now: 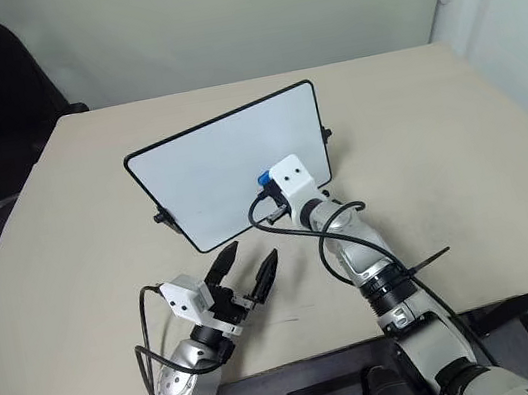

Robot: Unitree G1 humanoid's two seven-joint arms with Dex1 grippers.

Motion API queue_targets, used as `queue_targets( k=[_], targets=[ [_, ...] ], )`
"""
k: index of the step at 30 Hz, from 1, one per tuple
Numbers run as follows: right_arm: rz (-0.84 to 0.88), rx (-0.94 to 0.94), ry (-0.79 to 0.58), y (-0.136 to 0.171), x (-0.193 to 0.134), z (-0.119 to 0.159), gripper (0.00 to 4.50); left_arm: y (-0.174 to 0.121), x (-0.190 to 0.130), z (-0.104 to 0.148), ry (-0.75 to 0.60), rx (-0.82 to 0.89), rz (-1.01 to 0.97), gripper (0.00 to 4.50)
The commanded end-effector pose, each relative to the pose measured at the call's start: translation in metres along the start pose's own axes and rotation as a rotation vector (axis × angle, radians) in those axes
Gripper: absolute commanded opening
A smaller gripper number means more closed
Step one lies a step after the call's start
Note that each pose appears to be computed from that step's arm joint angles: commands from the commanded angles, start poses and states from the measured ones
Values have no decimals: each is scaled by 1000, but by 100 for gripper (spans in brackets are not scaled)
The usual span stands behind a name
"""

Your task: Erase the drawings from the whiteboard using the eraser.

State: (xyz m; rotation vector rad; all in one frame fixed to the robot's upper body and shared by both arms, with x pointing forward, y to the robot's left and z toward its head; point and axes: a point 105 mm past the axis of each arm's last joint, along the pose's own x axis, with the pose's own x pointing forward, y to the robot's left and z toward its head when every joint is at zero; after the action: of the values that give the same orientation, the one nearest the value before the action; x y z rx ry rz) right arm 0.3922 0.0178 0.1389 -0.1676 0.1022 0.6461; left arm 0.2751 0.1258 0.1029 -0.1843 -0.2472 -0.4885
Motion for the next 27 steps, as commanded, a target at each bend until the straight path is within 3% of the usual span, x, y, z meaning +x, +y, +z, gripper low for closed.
queue_targets(
  k=[1,6,27],
  targets=[
    [68,-43,-79,20,-1,23,14,-4,1,8,-31,12,-7,450],
    [71,-29,-80,19,-2,23,14,-1,0,9,-33,18,4,450],
    [-143,2,-123,-42,-17,29,14,-2,1,8,-33,2,-2,450]
  ],
)
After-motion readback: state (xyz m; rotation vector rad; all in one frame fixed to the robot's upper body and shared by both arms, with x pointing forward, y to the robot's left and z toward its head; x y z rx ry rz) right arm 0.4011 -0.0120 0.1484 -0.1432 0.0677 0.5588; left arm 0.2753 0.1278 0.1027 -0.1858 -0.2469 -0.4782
